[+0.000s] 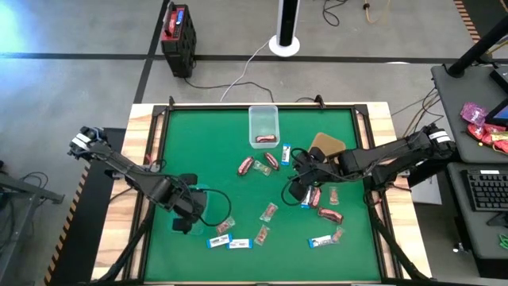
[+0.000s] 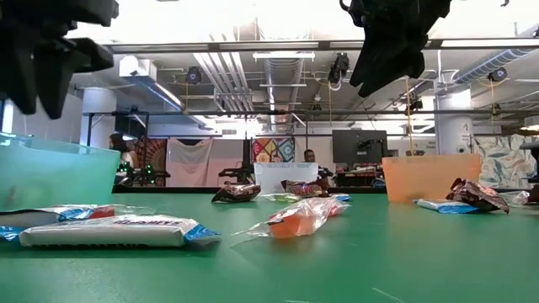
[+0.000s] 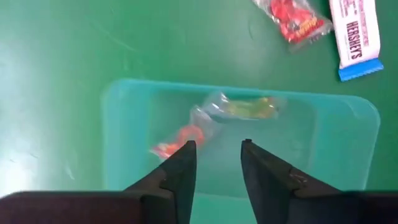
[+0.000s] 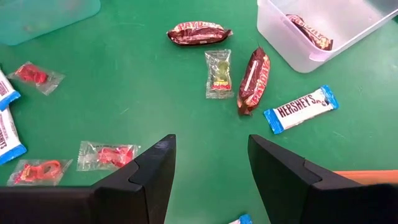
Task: Sort candy by brand, put in halloween buckets
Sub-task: Put the brown chocolate into the top transparent bin
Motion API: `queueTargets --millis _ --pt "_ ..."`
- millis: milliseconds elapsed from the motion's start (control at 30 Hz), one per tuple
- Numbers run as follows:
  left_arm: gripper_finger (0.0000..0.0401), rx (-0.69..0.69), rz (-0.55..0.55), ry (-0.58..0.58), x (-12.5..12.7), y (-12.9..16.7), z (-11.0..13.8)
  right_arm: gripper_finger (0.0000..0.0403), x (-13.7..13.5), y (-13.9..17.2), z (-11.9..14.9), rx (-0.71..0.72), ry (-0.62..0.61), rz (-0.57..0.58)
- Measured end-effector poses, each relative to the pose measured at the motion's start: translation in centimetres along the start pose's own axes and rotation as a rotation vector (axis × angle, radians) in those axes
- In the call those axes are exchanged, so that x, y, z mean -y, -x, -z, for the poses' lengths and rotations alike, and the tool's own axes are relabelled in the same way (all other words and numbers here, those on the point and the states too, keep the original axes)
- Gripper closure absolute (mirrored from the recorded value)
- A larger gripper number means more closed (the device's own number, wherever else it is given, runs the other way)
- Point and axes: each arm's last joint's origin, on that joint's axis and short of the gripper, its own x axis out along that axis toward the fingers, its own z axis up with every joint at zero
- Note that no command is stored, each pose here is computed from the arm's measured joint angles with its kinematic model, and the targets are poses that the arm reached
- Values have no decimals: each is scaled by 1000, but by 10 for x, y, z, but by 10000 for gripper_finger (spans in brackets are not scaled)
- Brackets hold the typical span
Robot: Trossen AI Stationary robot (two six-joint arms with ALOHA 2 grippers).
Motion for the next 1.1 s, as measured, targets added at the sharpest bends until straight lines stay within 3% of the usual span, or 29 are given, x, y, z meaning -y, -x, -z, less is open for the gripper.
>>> queueTargets --millis 133,267,400,600,767,1100 --pt "284 94 -70 -84 -7 13 3 209 2 0 -2 -2 -53 8" --pt "283 260 -196 -250 -17 30 3 209 7 3 -16 26 -99 13" --pt "288 480 -198 -380 -29 50 -2 209 19 5 -39 52 -168 10" --pt "295 656 -228 -314 -55 62 8 209 32 -12 -60 -34 -168 47" --pt "296 796 -229 -235 -63 55 17 209 29 -39 -71 -151 -131 97" --pt "296 876 -218 -200 -66 51 31 209 24 -102 -75 -378 -109 76"
